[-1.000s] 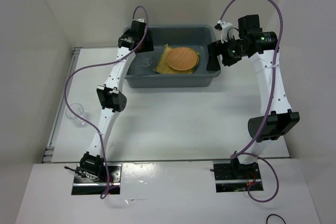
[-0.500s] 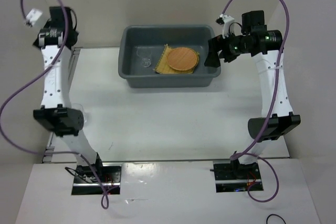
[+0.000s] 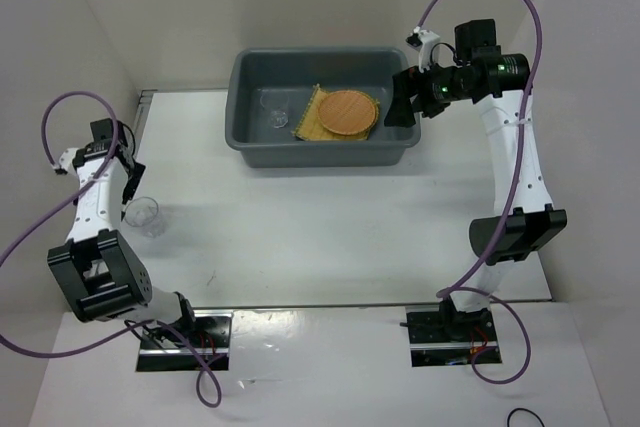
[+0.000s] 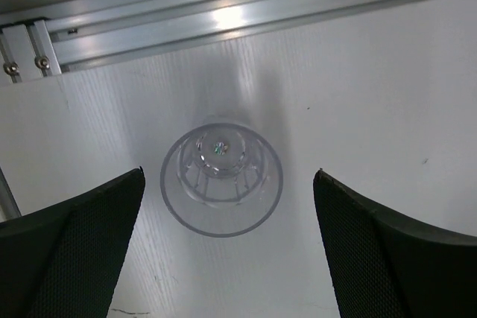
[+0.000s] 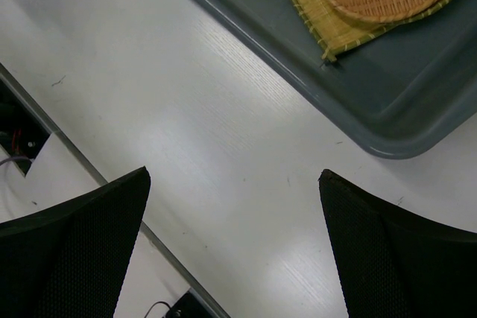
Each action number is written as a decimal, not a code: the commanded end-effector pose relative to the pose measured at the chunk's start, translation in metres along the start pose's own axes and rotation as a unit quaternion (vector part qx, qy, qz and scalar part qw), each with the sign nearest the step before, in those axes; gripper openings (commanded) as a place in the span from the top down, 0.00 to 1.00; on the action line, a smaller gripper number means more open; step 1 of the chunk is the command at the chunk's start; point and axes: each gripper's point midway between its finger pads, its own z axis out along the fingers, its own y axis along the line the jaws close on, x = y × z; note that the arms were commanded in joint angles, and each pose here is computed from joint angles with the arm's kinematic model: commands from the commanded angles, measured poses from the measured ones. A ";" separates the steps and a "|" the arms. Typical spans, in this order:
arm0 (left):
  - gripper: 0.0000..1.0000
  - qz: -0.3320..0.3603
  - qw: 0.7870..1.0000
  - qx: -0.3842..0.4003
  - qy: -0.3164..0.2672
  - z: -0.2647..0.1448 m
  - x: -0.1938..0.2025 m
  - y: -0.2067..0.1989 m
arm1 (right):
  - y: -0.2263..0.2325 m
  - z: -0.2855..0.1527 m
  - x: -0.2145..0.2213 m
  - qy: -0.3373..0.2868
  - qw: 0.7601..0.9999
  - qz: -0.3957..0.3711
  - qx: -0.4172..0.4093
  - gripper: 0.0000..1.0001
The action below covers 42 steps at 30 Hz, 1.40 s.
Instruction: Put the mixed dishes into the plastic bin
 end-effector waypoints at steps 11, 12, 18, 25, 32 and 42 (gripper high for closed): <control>0.00 0.032 0.993 0.047 0.099 0.054 0.053 -0.040 | 0.020 -0.011 -0.004 -0.017 1.000 -0.002 -0.021 0.02; 0.00 0.030 0.993 0.053 0.100 0.053 0.053 -0.043 | 0.019 -0.009 -0.001 -0.012 1.000 0.001 -0.022 0.02; 0.06 0.042 0.990 0.052 0.123 0.069 0.071 -0.045 | 0.021 -0.010 0.000 -0.012 1.000 0.001 -0.022 0.02; 0.71 0.061 0.989 0.066 0.119 0.075 0.067 -0.058 | 0.022 -0.012 0.002 -0.012 1.000 0.001 -0.022 0.02; 1.00 0.031 0.968 0.227 0.105 0.009 0.025 -0.117 | 0.022 -0.012 0.002 -0.012 1.000 0.001 -0.022 0.02; 1.00 0.185 0.628 0.755 0.039 -0.262 0.006 -0.258 | 0.020 -0.010 0.000 -0.013 1.000 -0.004 -0.022 0.02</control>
